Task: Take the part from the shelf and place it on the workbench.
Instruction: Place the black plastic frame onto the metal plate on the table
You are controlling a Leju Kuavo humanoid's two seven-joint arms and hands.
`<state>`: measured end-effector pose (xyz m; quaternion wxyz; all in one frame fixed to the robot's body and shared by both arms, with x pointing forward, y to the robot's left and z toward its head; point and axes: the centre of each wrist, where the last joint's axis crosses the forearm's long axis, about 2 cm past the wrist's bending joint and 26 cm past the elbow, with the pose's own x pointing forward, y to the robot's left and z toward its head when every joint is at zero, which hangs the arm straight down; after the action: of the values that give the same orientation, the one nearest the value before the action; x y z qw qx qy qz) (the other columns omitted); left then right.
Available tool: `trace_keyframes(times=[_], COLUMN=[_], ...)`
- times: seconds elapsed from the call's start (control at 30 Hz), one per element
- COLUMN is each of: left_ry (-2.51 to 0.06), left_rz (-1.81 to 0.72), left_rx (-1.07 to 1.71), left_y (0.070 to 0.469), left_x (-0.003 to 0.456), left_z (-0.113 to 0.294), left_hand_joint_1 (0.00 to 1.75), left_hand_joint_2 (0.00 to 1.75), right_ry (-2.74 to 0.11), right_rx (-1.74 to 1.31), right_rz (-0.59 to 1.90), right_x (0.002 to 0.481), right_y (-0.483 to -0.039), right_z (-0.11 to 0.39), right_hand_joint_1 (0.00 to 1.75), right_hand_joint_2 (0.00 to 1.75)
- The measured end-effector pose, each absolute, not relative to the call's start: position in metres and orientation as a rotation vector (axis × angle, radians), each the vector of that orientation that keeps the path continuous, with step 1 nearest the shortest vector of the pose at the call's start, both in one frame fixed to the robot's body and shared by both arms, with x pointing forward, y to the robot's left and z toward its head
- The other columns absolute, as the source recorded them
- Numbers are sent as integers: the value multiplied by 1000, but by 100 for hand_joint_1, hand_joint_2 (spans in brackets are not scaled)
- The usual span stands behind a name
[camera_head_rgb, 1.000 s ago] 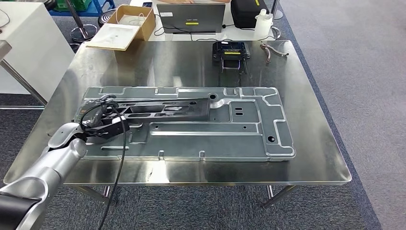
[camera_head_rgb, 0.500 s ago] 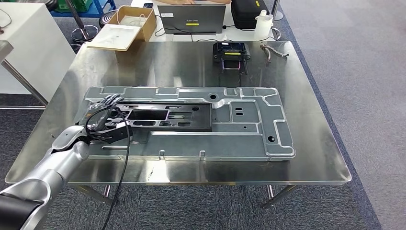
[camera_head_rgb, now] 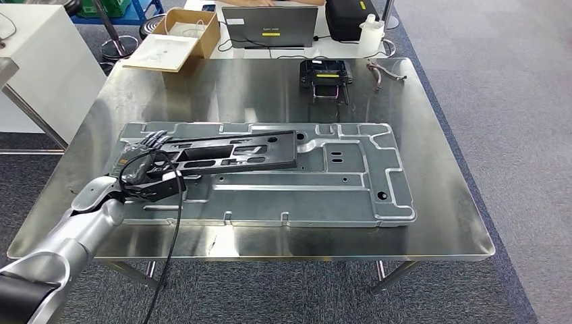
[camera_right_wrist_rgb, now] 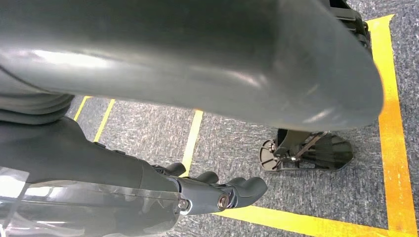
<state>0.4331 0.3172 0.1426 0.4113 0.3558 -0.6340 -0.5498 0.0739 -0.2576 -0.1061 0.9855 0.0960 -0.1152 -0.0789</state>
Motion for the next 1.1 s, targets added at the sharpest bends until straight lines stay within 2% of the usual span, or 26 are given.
trace_keyframes(times=[0.37,0.47,0.6,0.8,0.97,1.1], left_ry=[-1663,-1751,-1972,-2181,-2260,-2205], left_rz=[-1371,-1339,-1145,-1066,-1059,-1119], left_rx=[922,929,929,906,910,933], left_y=[313,307,287,262,257,256], left_x=[435,434,435,429,423,424], left_z=[149,152,181,227,239,239], left_hand_joint_1=[0,0,0,0,0,0], left_hand_joint_2=[0,0,0,0,0,0], right_ry=[-235,-237,-239,-244,-246,-246], right_rx=[194,192,187,187,188,189], right_rz=[-159,-159,-161,-161,-160,-157], right_x=[74,74,73,74,75,75], right_y=[-258,-258,-258,-258,-258,-258], right_z=[-106,-106,-106,-106,-106,-106], right_hand_joint_1=[0,0,0,0,0,0], right_hand_joint_2=[0,0,0,0,0,0])
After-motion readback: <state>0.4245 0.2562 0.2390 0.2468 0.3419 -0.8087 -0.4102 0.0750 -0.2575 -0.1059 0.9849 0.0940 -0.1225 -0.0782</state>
